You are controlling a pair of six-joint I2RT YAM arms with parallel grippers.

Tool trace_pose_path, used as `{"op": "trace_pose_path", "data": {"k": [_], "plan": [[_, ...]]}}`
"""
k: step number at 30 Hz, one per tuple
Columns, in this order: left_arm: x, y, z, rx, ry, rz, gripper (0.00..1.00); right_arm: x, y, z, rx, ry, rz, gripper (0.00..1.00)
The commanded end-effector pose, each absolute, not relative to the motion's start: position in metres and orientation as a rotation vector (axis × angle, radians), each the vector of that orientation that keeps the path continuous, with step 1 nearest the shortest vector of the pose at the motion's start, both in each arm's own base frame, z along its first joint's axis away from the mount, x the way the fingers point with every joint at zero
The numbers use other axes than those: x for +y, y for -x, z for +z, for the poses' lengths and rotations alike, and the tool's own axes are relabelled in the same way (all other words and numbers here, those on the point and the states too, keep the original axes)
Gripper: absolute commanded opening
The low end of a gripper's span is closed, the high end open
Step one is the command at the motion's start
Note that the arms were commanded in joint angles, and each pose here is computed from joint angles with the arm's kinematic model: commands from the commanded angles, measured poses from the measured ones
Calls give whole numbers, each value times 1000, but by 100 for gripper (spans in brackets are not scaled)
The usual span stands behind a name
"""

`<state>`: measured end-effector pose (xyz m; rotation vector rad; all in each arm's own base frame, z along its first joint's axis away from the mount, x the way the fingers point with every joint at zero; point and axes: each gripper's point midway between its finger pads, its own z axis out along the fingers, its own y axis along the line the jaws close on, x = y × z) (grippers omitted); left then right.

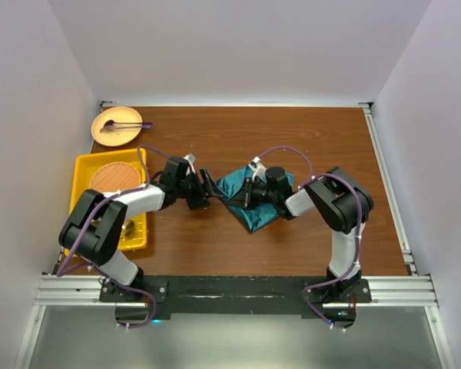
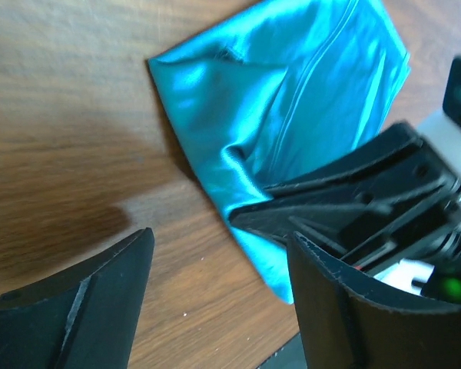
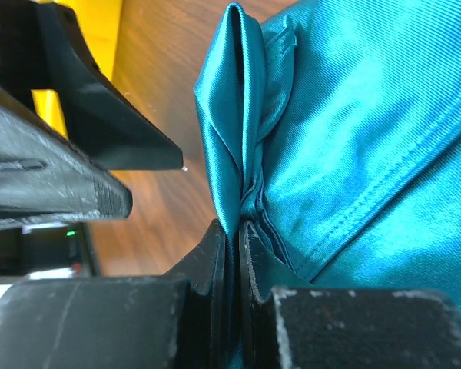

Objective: Fold the napkin, place the utensils inside, and roll it up
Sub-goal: Roll the napkin with the utensil

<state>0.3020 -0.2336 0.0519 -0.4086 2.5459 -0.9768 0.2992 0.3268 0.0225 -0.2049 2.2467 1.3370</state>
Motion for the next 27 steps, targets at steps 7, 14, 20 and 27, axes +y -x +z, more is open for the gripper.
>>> {"op": "trace_pose_path", "data": {"k": [7, 14, 20, 27], "plan": [[-266, -293, 41, 2492, 472, -1290, 74, 320, -290, 25, 2242, 42, 1623, 0], [-269, -296, 21, 2517, 711, -1265, 73, 320, -290, 38, 2140, 4, 1740, 0], [-264, -297, -4, 2585, 849, -1081, 73, 321, -289, 39, 2136, 29, 1743, 0], [-256, -317, -16, 2582, 769, -923, 57, 318, -280, 33, 2162, 57, 1749, 0]]}}
